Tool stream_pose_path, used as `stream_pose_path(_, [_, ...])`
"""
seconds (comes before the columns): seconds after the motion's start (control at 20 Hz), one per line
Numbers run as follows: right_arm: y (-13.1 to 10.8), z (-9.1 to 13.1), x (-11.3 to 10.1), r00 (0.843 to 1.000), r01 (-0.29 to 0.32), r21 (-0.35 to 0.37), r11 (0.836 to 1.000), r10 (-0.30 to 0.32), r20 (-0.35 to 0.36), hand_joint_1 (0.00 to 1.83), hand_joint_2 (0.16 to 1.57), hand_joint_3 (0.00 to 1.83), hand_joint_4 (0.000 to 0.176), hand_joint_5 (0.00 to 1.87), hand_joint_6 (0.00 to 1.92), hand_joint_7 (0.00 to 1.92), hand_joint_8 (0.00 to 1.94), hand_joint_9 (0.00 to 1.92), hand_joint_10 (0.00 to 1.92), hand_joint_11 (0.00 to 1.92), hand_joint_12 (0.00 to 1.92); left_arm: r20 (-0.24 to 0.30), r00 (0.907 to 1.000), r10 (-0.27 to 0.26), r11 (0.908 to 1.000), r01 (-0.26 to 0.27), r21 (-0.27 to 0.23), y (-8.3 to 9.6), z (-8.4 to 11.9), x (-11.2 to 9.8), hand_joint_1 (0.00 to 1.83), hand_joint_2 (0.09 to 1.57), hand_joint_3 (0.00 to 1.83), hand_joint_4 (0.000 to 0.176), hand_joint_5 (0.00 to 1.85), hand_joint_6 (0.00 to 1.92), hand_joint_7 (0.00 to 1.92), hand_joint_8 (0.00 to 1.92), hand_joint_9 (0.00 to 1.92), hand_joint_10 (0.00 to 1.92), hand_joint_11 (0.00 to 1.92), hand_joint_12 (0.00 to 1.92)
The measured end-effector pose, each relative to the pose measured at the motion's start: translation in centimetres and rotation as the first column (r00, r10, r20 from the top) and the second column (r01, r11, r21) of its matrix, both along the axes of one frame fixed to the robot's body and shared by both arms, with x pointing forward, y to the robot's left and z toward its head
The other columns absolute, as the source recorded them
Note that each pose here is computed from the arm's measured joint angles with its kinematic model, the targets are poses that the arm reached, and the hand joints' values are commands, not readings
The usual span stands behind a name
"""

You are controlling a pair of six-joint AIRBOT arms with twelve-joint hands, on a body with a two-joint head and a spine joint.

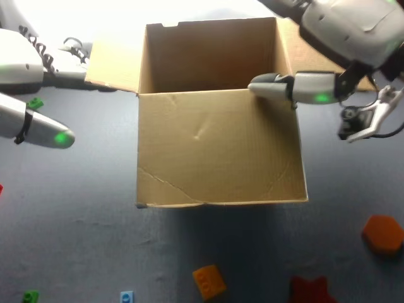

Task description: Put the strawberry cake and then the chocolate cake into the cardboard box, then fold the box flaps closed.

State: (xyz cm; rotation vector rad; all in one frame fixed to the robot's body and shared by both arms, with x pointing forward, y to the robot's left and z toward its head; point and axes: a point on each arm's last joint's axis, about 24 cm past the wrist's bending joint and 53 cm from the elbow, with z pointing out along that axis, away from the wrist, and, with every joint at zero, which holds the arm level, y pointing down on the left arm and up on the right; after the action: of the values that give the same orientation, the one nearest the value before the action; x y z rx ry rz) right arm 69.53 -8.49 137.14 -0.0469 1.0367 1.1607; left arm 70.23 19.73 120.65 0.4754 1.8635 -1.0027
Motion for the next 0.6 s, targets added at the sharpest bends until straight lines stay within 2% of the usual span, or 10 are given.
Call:
stream_pose_path(0.05, [-1.7,-0.1,0.8,0.998,0.032,0.030,0.999,-0.030,-0.062,0.51,1.01,0.01,0.000,0.10,0.00,0.20,0.00,0.17,0.10,0.00,1.02,0.007,1.0000,-0.002,1.0000,0.002,-0.006,-0.1,0.4,0.0,0.00,1.25,0.00,0.000,0.10,0.00,0.13,0.00,0.14,0.00,0.00,0.59])
stream_pose_path(0.1, [-2.7,-0.1,1.2,0.995,0.055,0.045,0.997,-0.051,-0.091,0.49,1.02,0.01,0.000,0.11,0.01,0.20,0.00,0.17,0.09,0.00,1.01,0.009,1.0000,-0.003,1.0000,0.003,-0.009,-0.2,0.5,0.0,0.00,1.25,0.00,0.000,0.10,0.00,0.13,0.00,0.14,0.00,0.00,0.59])
stream_pose_path(0.15, [-4.1,-0.1,1.6,0.988,0.088,0.067,0.994,-0.078,-0.130,0.49,1.02,0.01,0.000,0.11,0.01,0.20,0.00,0.17,0.09,0.00,1.01,0.008,1.0000,-0.004,0.9999,0.005,-0.012,-0.2,0.6,0.0,0.00,1.25,0.00,0.000,0.10,0.00,0.13,0.00,0.14,0.00,0.00,0.59])
stream_pose_path(0.2, [-6.1,-0.5,2.0,0.978,0.131,0.078,0.988,-0.117,-0.171,0.41,1.03,0.01,0.000,0.11,0.00,0.19,0.00,0.17,0.08,0.00,0.98,0.012,0.9999,-0.009,1.0000,0.009,-0.001,-0.2,0.5,0.0,0.00,1.25,0.00,0.000,0.10,0.00,0.14,0.00,0.15,0.00,0.00,0.61])
stream_pose_path(0.25, [-7.2,-0.9,2.2,0.969,0.163,0.068,0.984,-0.147,-0.197,0.41,1.03,0.01,0.000,0.11,0.00,0.19,0.00,0.17,0.08,0.00,0.98,0.013,0.9999,-0.012,0.9999,0.012,0.002,-0.2,0.5,-0.1,0.00,1.25,0.00,0.000,0.10,0.00,0.14,0.00,0.15,0.00,0.00,0.61])
stream_pose_path(0.4, [-11.3,-3.7,2.8,0.921,0.272,0.019,0.962,-0.255,-0.296,0.28,1.09,0.02,0.000,0.10,0.00,0.20,0.00,0.16,0.07,0.00,0.95,0.044,0.9988,-0.021,0.9996,0.020,0.019,-0.2,1.2,0.1,0.00,1.26,0.00,0.000,0.10,0.00,0.13,0.00,0.15,0.00,0.00,0.64])
stream_pose_path(0.45, [-11.9,-4.2,2.9,0.912,0.287,0.009,0.958,-0.270,-0.308,0.28,1.09,0.02,0.000,0.10,0.00,0.20,0.00,0.16,0.07,0.00,0.95,0.055,0.9983,-0.022,0.9996,0.020,0.021,-0.2,1.6,0.2,0.00,1.26,0.00,0.000,0.10,0.00,0.13,0.00,0.15,0.00,0.00,0.64])
stream_pose_path(0.55, [-14.4,-6.3,3.1,0.868,0.355,-0.046,0.934,-0.348,-0.353,0.18,1.15,0.02,0.000,0.09,0.00,0.19,0.00,0.15,0.05,0.00,0.86,0.099,0.9946,-0.030,0.9993,0.028,0.023,-0.8,3.1,0.7,0.00,1.26,0.00,0.000,0.10,0.00,0.13,0.00,0.14,0.00,0.00,0.64])
stream_pose_path(0.6, [-15.4,-7.3,3.2,0.842,0.392,-0.087,0.916,-0.395,-0.367,0.10,1.19,0.02,0.000,0.10,0.00,0.19,0.00,0.16,0.05,0.00,0.84,0.117,0.9923,-0.040,0.9990,0.038,0.023,-1.2,3.8,0.8,0.00,1.26,0.00,0.000,0.10,0.00,0.12,0.00,0.14,0.00,0.00,0.63])
